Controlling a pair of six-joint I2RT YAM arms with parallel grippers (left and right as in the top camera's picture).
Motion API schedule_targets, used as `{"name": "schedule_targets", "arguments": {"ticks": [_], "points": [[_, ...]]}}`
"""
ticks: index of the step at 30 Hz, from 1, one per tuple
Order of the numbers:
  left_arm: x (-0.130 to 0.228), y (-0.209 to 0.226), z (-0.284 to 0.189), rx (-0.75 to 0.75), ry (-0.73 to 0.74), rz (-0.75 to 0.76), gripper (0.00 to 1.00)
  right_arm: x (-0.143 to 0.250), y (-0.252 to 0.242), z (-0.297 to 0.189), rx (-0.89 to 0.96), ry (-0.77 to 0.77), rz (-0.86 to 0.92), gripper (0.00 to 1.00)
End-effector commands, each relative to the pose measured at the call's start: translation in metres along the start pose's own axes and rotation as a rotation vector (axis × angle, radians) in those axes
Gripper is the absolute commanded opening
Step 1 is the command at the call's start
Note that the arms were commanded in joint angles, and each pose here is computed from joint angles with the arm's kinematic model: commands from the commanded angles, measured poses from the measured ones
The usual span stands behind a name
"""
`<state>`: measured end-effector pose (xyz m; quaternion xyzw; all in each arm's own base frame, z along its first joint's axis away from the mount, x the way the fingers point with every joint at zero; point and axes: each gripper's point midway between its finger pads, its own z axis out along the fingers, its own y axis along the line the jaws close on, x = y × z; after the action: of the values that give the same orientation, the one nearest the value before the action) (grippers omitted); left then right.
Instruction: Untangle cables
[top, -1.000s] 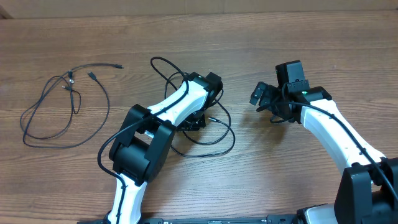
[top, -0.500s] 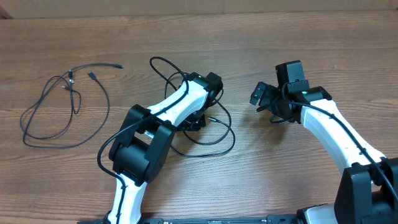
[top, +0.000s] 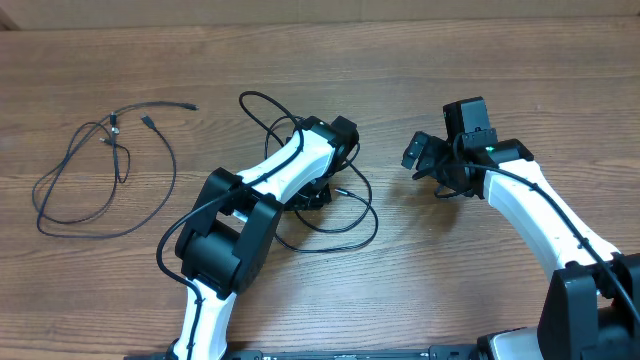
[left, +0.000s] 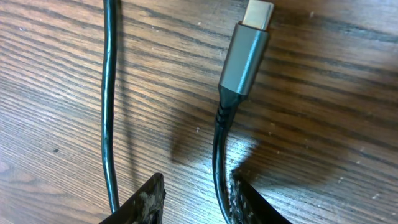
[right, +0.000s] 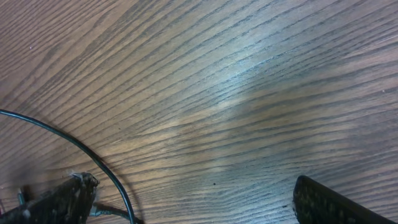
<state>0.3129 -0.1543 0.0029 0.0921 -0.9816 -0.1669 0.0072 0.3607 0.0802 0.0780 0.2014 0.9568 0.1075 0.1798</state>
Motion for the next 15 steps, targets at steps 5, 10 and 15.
{"name": "schedule_targets", "arguments": {"ticks": [5,10,15], "points": [[0.0135,-0.0019,0.0184,-0.012,0.052,-0.026,0.26,-0.0022,0.0008,-0.0016,0.001,-0.014,-0.008,1.00],[0.0134,-0.0020,0.0184,-0.011,0.052,-0.026,0.32,-0.0022,0.0008,-0.0016,0.001,-0.014,-0.008,1.00],[0.0203,-0.0048,0.0189,0.007,0.086,-0.023,0.30,-0.0022,0.0008,-0.0016,0.001,-0.014,-0.008,1.00]]}}
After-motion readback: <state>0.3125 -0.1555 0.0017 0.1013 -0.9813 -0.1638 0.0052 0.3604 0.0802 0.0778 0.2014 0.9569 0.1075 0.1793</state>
